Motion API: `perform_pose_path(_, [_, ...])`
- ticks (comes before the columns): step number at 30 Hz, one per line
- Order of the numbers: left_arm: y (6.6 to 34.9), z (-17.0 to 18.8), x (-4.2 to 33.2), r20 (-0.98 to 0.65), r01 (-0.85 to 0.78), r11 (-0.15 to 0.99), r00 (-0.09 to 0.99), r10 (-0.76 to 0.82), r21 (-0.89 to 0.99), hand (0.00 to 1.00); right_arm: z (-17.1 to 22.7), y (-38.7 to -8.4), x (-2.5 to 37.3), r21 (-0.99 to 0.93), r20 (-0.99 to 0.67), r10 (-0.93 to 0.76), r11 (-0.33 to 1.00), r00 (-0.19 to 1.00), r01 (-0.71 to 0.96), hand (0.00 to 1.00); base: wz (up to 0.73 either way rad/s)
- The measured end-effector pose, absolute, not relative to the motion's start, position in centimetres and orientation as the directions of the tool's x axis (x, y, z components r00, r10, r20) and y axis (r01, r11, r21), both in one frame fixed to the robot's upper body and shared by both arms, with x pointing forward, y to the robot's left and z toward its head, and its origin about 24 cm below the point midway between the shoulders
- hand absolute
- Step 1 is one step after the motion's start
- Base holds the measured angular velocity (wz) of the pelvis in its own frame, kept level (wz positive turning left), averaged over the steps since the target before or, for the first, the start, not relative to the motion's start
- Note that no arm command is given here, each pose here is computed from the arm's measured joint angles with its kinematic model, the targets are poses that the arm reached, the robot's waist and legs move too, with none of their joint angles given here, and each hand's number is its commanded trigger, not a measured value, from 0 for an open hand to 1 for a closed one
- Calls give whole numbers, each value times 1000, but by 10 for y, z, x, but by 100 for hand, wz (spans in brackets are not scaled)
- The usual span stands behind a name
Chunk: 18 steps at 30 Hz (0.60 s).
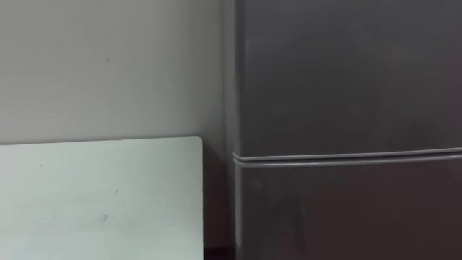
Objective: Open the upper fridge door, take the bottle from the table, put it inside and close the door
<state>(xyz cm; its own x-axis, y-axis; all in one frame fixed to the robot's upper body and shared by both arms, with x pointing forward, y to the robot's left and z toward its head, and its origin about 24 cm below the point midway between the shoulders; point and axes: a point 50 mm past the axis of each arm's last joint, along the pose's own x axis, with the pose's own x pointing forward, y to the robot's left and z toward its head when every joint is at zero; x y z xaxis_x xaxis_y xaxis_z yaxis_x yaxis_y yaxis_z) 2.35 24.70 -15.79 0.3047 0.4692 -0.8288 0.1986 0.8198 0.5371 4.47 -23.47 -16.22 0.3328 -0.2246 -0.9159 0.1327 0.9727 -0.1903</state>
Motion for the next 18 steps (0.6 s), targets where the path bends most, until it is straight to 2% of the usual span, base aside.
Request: perform_pose_path(18, [245, -159, 22, -833, 214, 819, 303, 463, 533, 0, -162, -233, 46, -152, -922, -185, 981, 340, 120, 0, 0])
